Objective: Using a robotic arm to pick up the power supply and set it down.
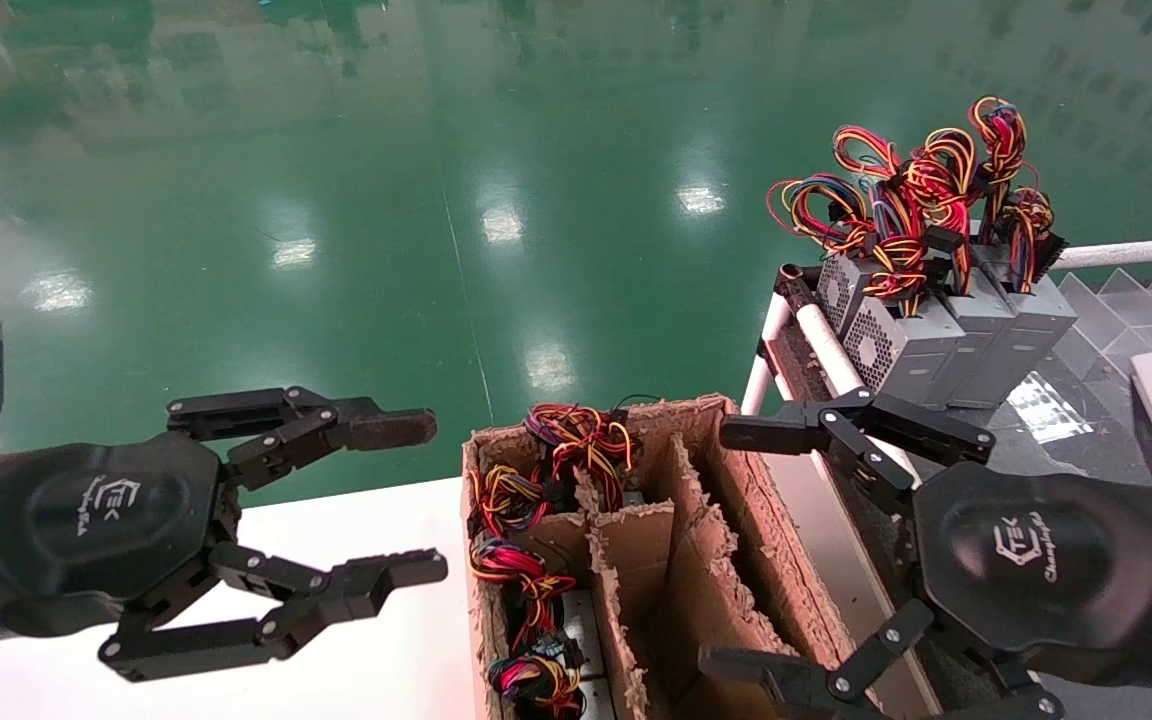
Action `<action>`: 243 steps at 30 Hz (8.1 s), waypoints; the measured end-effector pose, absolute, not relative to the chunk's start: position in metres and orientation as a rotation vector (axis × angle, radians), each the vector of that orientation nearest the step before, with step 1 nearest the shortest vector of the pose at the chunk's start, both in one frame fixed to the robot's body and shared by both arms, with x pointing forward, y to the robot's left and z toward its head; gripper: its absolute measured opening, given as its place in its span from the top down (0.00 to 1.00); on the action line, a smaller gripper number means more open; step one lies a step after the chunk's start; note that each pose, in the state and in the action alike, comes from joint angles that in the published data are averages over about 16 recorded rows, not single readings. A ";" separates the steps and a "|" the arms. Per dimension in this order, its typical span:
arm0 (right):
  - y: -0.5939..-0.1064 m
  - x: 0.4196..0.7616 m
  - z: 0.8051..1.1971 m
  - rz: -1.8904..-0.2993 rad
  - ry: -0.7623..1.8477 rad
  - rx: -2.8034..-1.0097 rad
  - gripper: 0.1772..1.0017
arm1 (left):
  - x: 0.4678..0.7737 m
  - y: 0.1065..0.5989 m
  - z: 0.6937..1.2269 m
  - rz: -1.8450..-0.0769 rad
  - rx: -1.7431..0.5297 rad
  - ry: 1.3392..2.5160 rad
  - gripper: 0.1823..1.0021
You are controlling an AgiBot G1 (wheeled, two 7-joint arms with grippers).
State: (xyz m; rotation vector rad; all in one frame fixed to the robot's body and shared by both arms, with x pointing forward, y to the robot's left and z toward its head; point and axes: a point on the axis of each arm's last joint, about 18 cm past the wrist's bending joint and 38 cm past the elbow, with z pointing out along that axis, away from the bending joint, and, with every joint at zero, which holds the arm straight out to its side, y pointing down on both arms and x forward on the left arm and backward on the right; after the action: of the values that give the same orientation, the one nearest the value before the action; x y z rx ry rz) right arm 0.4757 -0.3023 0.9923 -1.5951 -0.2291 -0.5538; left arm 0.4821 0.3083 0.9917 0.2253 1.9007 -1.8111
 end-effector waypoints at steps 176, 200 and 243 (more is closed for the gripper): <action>-0.497 0.534 1.050 -1.270 0.126 -1.572 0.87 | 0.482 0.308 0.992 -1.811 0.225 1.901 0.00; -0.470 0.602 1.049 -1.258 0.181 -1.581 0.87 | 0.482 0.308 0.992 -1.811 0.225 1.901 0.00; -0.476 0.590 1.060 -1.232 0.181 -1.526 0.24 | 0.482 0.308 0.992 -1.811 0.225 1.901 0.00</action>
State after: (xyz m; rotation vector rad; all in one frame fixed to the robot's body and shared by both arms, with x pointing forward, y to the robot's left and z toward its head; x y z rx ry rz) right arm 0.5896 -0.4764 1.0598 -1.5257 0.1813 -1.2316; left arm 0.4821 0.3083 0.9917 0.2252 1.9007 -1.8111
